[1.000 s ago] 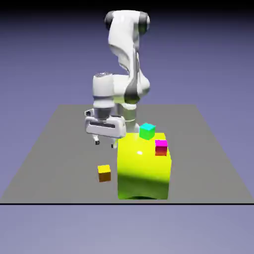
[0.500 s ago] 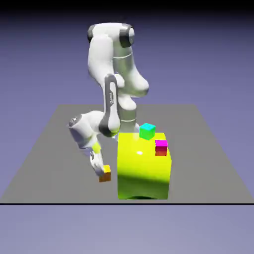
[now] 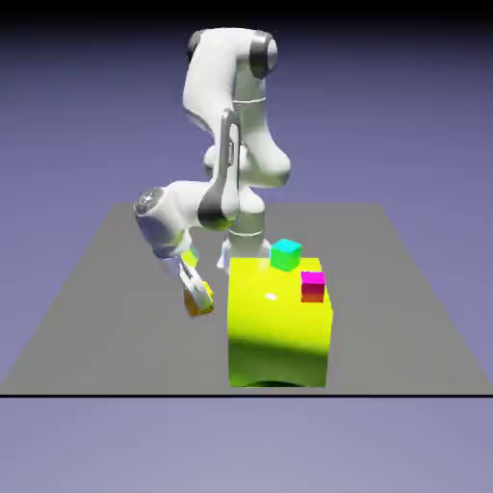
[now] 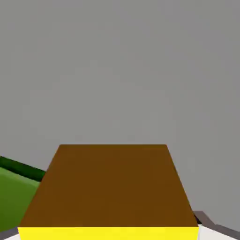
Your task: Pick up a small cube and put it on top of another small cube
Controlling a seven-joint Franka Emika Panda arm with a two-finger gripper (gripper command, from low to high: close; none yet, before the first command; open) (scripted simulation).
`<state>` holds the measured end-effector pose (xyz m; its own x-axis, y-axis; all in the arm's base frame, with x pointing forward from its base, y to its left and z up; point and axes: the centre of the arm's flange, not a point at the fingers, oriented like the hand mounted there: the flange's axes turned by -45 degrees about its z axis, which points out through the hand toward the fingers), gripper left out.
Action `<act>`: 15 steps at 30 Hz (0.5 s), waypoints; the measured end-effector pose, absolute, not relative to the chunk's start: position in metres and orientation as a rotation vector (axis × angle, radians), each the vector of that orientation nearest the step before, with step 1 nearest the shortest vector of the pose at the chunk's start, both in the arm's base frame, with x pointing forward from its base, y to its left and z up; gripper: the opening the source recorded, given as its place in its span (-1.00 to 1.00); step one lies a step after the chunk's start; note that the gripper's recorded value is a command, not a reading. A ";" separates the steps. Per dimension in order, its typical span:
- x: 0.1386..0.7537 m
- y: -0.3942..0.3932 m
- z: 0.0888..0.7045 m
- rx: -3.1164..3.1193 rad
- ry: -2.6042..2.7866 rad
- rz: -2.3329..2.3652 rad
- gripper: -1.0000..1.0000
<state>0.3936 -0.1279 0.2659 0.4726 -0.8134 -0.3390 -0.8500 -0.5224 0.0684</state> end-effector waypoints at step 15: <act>0.386 0.039 0.445 -2.927 0.786 0.550 -1.00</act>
